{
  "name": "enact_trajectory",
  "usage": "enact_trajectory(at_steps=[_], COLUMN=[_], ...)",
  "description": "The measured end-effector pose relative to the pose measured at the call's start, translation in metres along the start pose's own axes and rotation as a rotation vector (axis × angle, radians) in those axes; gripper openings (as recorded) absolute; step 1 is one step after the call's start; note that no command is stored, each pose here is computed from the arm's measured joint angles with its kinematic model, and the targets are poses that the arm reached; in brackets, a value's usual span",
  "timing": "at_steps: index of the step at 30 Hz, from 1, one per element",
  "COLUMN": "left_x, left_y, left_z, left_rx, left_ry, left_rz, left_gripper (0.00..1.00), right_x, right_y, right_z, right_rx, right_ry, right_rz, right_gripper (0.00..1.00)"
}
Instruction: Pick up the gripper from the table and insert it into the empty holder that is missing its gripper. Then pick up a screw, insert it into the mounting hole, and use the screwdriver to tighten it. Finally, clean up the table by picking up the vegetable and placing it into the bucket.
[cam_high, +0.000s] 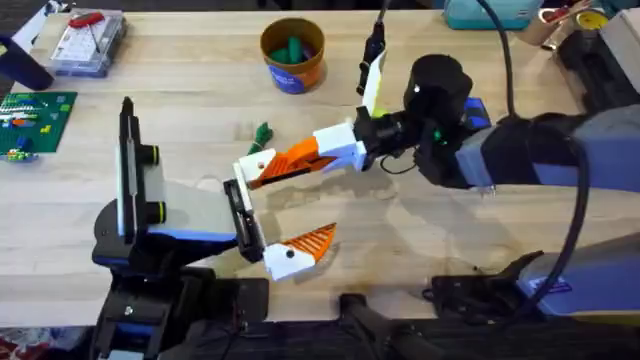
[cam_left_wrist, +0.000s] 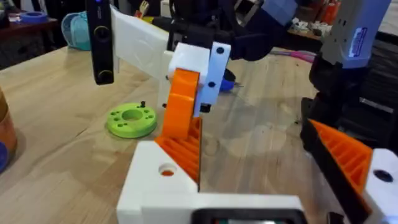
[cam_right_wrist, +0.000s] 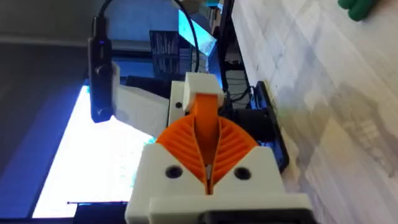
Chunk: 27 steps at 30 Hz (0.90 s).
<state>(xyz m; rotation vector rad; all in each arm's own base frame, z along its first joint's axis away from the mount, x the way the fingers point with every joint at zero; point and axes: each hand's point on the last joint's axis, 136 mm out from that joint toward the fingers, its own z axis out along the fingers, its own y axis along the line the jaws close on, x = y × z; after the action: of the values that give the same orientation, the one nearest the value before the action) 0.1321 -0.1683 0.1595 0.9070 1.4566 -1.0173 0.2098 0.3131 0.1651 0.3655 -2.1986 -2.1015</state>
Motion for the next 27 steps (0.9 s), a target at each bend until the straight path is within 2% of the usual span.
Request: enact_trajectory(at_steps=[13,27], left_x=[-0.0003,-0.0002], left_y=[0.0012,0.0000], left_z=[0.0000,0.0000], left_rx=[-0.007,0.000], left_ry=[-0.001,-0.001], left_rz=[0.010,0.010], left_gripper=[0.991,0.991], right_x=[-0.0031,-0.0026], right_y=[0.0042,0.0035], right_z=[0.0017,-0.0003], right_rx=[0.004,0.004], right_ry=[0.040,0.052], right_rz=[0.012,-0.038], right_gripper=[0.012,0.011])
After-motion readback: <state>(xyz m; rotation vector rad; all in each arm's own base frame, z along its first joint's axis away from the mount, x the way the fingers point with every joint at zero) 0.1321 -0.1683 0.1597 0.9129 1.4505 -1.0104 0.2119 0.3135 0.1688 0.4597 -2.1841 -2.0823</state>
